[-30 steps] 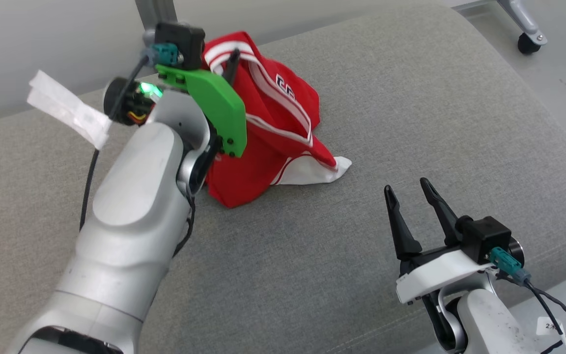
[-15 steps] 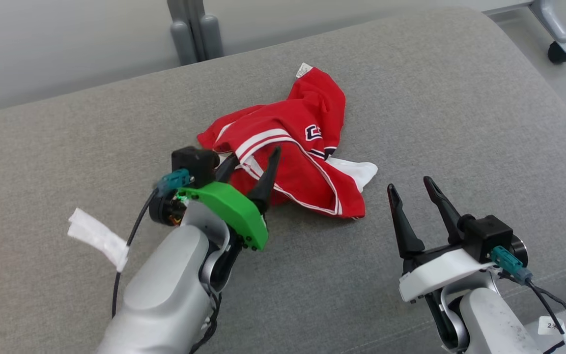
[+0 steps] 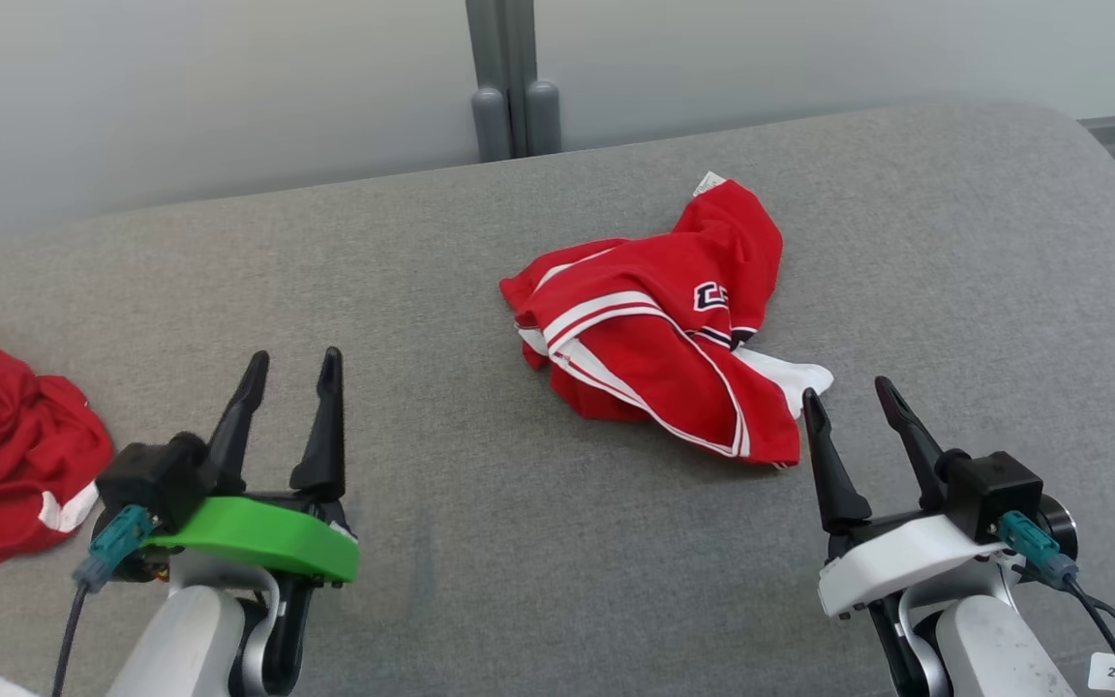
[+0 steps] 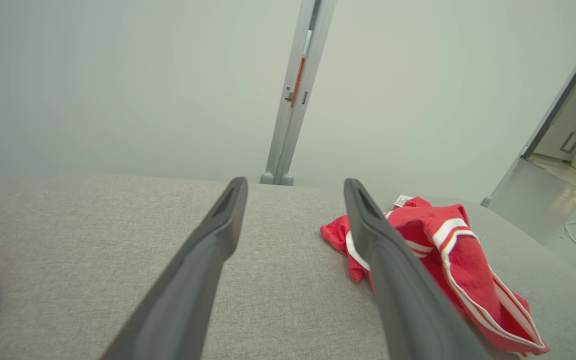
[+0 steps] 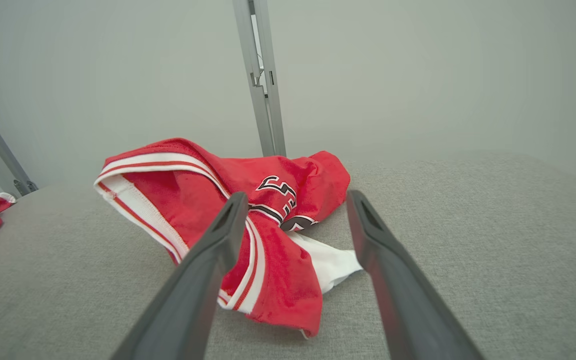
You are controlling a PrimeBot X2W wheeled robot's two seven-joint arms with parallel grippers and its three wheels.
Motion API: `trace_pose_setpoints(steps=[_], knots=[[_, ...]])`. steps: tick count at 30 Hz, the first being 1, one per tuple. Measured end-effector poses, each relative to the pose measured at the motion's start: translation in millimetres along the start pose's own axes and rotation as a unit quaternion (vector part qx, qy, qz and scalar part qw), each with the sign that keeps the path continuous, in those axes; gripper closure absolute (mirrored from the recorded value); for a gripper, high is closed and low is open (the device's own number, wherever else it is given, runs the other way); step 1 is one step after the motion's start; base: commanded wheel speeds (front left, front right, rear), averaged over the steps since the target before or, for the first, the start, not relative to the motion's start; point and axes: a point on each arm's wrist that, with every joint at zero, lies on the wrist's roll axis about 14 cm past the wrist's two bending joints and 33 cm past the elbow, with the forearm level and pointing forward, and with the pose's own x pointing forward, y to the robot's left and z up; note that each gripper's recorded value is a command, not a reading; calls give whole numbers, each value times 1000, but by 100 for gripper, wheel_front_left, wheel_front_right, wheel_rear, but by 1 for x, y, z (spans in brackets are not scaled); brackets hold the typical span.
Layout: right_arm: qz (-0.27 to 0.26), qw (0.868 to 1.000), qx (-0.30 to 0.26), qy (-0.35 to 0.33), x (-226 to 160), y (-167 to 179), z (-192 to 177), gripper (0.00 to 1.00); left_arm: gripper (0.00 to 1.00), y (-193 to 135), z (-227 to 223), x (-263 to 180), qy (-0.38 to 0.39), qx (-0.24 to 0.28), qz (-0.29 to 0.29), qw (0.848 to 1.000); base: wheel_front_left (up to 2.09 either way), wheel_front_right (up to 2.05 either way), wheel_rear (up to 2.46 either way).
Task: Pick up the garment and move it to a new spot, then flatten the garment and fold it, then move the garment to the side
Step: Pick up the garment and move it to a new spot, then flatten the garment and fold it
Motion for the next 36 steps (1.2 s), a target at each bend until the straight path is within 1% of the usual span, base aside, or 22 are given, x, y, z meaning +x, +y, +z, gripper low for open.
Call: trace_pose_setpoints(steps=[3, 7, 13, 23, 36], knots=[[9, 1000, -2, -4, 3, 6, 3, 0, 0, 18, 19, -18, -31, 22, 31, 999, 0, 0, 0], [17, 1000, -2, -4, 1, 11, 5, 0, 0, 39, 30, -44, -47, 50, 71, 995, 0, 0, 0], [16, 1000, -5, -7, -2, 11, 8, 0, 0, 56, 30, -72, -48, 66, 108, 991, 0, 0, 0], [4, 1000, -4, -2, -6, 4, 4, 0, 0, 55, 19, -77, -37, 65, 111, 991, 0, 0, 0], [8, 1000, -2, 2, -5, 6, 1, 0, 0, 59, 16, -78, -37, 61, 117, 991, 0, 0, 0]])
